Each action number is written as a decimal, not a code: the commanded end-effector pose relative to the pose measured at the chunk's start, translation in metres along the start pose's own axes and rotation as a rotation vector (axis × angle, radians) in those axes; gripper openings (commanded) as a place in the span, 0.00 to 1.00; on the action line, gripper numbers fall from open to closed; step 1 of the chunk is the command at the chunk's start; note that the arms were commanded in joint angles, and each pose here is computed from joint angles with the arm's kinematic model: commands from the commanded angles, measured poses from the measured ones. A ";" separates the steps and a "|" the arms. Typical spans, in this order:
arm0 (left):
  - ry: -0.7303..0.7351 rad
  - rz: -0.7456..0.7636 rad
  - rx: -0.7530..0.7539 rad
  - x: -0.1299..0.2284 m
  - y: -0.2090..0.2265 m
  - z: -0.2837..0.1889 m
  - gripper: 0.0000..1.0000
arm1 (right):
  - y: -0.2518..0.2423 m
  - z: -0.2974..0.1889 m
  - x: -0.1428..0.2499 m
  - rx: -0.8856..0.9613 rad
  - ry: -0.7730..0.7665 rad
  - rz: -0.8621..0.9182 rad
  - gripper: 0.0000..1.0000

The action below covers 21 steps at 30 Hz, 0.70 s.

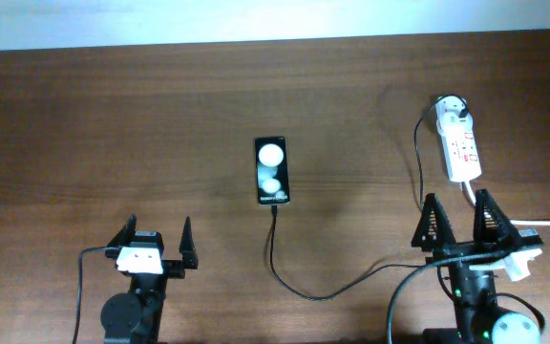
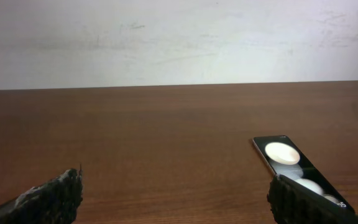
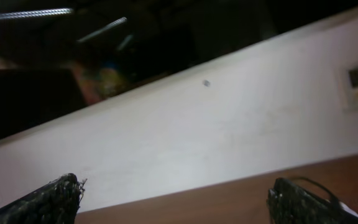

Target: Plug charger to phone and switch on socket

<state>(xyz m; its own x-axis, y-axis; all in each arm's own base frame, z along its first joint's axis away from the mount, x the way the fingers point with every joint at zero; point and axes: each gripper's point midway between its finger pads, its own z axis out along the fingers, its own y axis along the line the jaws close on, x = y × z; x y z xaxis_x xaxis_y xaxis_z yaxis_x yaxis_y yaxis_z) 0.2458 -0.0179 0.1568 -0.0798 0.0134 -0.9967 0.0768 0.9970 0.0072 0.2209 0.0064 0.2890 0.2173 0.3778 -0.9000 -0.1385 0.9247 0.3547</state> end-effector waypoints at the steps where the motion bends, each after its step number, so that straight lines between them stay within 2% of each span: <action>1: 0.003 0.015 0.010 0.001 -0.002 0.000 0.99 | -0.026 0.001 0.022 0.104 0.014 0.002 0.99; 5: 0.003 0.015 0.010 0.001 -0.002 0.000 0.99 | -0.046 0.002 0.068 0.128 0.068 -0.109 0.99; 7: 0.003 0.015 0.010 0.001 -0.002 0.000 0.99 | -0.049 0.001 0.075 0.133 0.103 -0.207 0.99; 8: 0.003 0.015 0.010 0.001 -0.002 0.000 0.99 | -0.053 -0.001 0.083 0.138 0.146 -0.288 0.99; 11: 0.003 0.015 0.010 0.001 -0.002 0.000 0.99 | -0.067 -0.011 0.119 0.176 0.305 -0.296 0.99; 21: 0.003 0.015 0.010 0.001 -0.002 0.000 0.99 | -0.064 -0.010 0.120 0.159 0.307 -0.296 0.99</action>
<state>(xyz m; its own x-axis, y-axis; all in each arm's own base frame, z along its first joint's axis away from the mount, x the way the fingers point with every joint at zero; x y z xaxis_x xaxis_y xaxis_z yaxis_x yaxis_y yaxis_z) 0.2458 -0.0179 0.1568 -0.0794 0.0133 -0.9968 0.0768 0.9970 0.0072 0.2461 -0.0099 0.1576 -0.0716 0.0963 -0.9928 0.0504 0.9944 0.0928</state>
